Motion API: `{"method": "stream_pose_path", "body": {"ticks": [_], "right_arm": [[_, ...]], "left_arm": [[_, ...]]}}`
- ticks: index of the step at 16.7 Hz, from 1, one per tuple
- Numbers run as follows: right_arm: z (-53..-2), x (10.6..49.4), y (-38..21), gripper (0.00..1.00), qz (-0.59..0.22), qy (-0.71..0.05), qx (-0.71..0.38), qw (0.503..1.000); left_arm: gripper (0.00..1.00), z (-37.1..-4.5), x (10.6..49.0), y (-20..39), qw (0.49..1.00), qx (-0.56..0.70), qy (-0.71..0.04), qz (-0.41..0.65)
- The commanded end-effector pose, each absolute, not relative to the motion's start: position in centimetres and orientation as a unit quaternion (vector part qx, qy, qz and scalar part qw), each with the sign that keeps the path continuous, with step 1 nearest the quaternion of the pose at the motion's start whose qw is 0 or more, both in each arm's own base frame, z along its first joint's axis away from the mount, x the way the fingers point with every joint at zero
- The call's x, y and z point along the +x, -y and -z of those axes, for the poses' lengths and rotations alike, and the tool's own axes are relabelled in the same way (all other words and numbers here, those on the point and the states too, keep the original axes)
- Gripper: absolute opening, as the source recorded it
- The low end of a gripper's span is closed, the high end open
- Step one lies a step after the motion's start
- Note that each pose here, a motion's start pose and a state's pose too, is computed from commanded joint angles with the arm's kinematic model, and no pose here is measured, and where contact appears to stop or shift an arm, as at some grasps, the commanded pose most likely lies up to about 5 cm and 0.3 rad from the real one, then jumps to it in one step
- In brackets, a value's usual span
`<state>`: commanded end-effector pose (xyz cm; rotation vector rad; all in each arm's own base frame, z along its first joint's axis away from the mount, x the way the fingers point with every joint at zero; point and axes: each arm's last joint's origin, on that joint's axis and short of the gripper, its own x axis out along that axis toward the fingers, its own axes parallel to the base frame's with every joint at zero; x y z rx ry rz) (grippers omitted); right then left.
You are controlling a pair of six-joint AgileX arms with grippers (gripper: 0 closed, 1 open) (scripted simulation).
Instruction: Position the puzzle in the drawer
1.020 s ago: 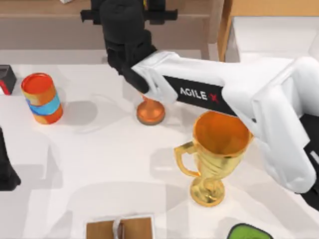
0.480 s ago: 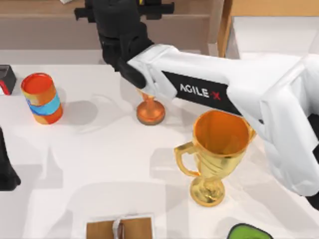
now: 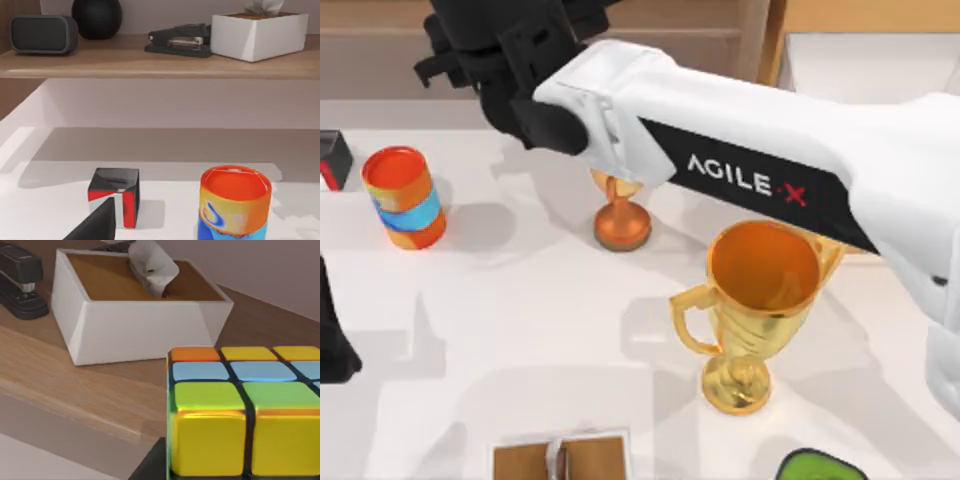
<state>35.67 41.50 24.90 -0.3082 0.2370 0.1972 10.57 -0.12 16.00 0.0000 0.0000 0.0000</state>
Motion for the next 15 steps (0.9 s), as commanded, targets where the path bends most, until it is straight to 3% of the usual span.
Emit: {"method": "stream_pose_path", "body": {"ticks": [8,12,15], "right_arm": [[-28.8,36.7,-30.7,0.00,-0.109,-0.348,-0.251,0.897],[-29.2,41.3,-19.7,0.00,-0.051,-0.483,-0.190,0.853],[-26.4,44.6,-12.1,0.00,-0.012,-0.578,-0.107,0.809]], "left_arm": [[1.00,-16.0,10.6,0.1,1.000,0.000,0.000,0.000],[1.00,-16.0,10.6,0.1,1.000,0.000,0.000,0.000],[1.00,-16.0,10.6,0.1,1.000,0.000,0.000,0.000]]}}
